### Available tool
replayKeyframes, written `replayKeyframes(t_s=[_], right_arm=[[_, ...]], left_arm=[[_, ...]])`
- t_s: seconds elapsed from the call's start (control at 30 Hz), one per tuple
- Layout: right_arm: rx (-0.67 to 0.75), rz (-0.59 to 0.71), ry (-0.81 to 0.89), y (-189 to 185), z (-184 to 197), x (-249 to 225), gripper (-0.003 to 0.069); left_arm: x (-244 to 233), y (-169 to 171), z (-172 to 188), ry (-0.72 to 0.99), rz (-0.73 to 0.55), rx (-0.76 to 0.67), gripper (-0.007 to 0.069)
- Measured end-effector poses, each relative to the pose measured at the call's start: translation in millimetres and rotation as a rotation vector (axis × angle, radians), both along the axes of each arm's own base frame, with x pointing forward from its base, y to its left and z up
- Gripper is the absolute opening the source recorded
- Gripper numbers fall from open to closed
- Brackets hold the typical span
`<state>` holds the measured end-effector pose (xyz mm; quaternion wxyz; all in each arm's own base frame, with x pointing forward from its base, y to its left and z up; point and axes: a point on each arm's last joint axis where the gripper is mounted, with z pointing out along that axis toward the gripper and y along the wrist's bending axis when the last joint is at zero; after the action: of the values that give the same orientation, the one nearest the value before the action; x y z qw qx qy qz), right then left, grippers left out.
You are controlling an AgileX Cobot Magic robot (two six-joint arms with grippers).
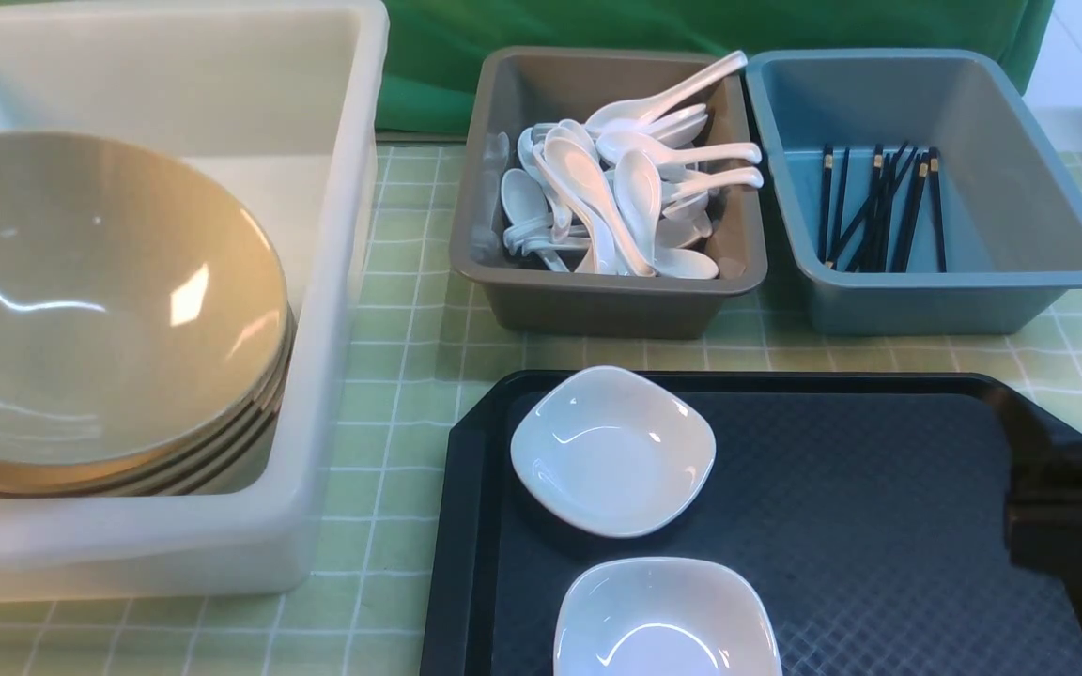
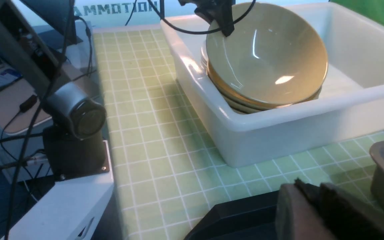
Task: On green table put chopsticks spoon bowls plates into blue grey white boxes.
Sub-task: 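Place the tan bowl onto the bowl stack in the left bin with the left gripper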
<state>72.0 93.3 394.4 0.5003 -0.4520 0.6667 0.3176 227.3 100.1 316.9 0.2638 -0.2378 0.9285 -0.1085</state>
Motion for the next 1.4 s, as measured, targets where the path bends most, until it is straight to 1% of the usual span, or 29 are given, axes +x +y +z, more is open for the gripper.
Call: replayKeyframes(t_s=[0.33, 0.57, 0.67, 0.7, 0.73, 0.83, 0.87, 0.9, 0.93, 0.97, 1.0, 1.1, 1.13, 1.17, 1.2, 1.23, 1.27, 1.3, 1.33, 1.4], right_arm=[[-0.006, 0.011, 0.006, 0, -1, -1, 0.0107], [-0.007, 0.014, 0.008, 0, -1, -1, 0.0116], [-0.008, 0.015, 0.009, 0, -1, -1, 0.0121], [-0.008, 0.015, 0.009, 0, -1, -1, 0.0121], [-0.009, 0.018, 0.01, 0, -1, -2, 0.0124], [-0.011, 0.021, 0.013, 0, -1, -2, 0.0127], [-0.012, 0.024, 0.014, 0, -1, -2, 0.013], [-0.013, 0.025, 0.015, 0, -2, -2, 0.0131], [-0.012, 0.025, 0.016, 0, -2, -2, 0.0131], [-0.012, 0.025, 0.019, 1, -2, -3, 0.0132], [-0.011, 0.025, 0.022, 1, -2, -3, 0.0134], [-0.01, 0.02, 0.034, 0, -2, -3, 0.014], [-0.011, 0.02, 0.033, 0, -2, -3, 0.0141], [-0.012, 0.02, 0.034, 0, -2, -3, 0.0142], [-0.013, 0.019, 0.034, 0, -2, -2, 0.0143], [-0.014, 0.017, 0.037, 0, -2, -2, 0.0145], [-0.014, 0.017, 0.037, 0, -2, -2, 0.0145], [-0.012, 0.016, 0.04, 0, -2, -2, 0.0146], [-0.013, 0.016, 0.041, 0, -2, -2, 0.0147], [-0.011, 0.012, 0.049, 0, -3, -2, 0.015]], left_arm=[[4, 6, -9, 0.041, 0.036, -0.001, 0.0015], [1, 10, -11, 0.087, 0.129, -0.01, 0.0022], [1, 10, -11, 0.093, 0.176, -0.036, 0.0048], [1, 10, -11, 0.093, 0.178, -0.037, 0.0052], [1, 10, -11, 0.093, 0.186, -0.042, 0.0076], [1, 10, -11, 0.096, 0.19, -0.043, 0.0105], [0, 10, -12, 0.107, 0.201, -0.043, 0.0151], [-1, 11, -12, 0.111, 0.206, -0.04, 0.0174], [-1, 11, -12, 0.112, 0.207, -0.039, 0.0181], [-1, 12, -12, 0.121, 0.219, -0.032, 0.0232], [-2, 12, -12, 0.129, 0.225, -0.026, 0.0265], [-1, 8, -12, 0.171, 0.22, 0.045, 0.0437], [-1, 8, -12, 0.173, 0.216, 0.052, 0.0447], [0, 5, -10, 0.192, 0.192, 0.101, 0.0506], [1, 3, -9, 0.198, 0.18, 0.114, 0.0525], [3, -1, -4, 0.216, 0.15, 0.171, 0.06], [3, -2, -4, 0.218, 0.147, 0.175, 0.06], [4, -5, 2, 0.239, 0.123, 0.224, 0.0649], [4, -6, 3, 0.245, 0.118, 0.237, 0.0655], [4, -8, 15, 0.279, 0.107, 0.307, 0.0663]])
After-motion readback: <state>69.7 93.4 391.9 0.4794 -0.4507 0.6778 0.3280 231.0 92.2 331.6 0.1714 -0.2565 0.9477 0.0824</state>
